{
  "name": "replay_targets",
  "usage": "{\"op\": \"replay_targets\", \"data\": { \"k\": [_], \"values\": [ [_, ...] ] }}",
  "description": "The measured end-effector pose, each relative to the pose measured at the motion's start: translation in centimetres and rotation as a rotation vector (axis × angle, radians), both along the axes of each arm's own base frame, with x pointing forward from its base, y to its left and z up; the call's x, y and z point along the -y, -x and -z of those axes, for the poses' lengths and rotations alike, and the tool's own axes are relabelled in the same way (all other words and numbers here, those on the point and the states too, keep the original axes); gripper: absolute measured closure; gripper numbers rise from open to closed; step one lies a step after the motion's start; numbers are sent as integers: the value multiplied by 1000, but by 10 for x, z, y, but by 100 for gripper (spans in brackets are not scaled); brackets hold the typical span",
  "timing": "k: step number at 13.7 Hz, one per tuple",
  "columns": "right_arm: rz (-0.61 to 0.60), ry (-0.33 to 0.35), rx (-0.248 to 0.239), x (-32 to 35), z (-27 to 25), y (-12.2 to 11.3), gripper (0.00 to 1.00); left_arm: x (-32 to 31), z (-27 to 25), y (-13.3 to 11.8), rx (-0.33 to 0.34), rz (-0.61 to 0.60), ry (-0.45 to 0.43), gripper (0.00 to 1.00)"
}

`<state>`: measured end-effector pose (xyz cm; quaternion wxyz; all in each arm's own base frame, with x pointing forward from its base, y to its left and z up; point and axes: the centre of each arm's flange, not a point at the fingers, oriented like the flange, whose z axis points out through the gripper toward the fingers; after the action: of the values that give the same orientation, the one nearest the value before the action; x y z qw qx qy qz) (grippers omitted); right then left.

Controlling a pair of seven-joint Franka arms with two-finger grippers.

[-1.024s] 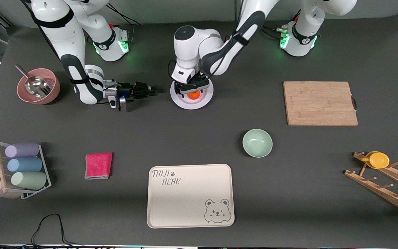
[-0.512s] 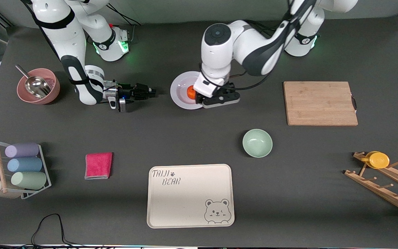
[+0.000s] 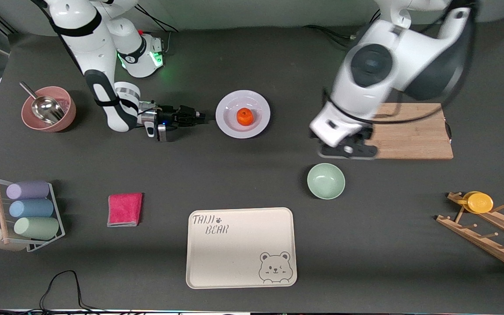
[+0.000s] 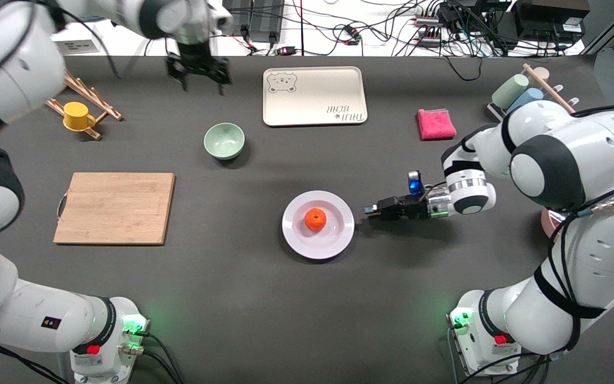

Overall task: Place orange and plate with both arms
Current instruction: 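Grip the plate rim with the right gripper while the left gripper withdraws, then slide the plate with the right gripper onto the bear tray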

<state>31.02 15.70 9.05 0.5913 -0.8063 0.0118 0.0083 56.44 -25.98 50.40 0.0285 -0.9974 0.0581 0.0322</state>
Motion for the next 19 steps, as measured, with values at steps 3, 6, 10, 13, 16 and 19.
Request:
{"op": "replay_targets", "data": {
  "k": [3, 6, 10, 13, 16, 19],
  "values": [
    [-6, -7, 9, -27, 3, 2, 54, -90, -10, -28, -14, -7, 25, 0],
    [8, -2, 14, -39, 9, -1, 54, -136, -11, -36, -30, -21, 25, 0],
    [3, 11, 25, -52, 11, -4, 71, -157, -10, -37, -57, -43, 23, 0],
    [5, 8, 29, -54, 10, -6, 96, -187, -33, -28, -99, -80, 7, 0],
    [7, -3, 35, -59, 7, -14, 96, -217, -92, -10, -27, -67, 3, 0],
    [31, -38, 29, -67, -14, -34, 96, -217, -105, -5, 0, -64, 1, 0]
  ]
}}
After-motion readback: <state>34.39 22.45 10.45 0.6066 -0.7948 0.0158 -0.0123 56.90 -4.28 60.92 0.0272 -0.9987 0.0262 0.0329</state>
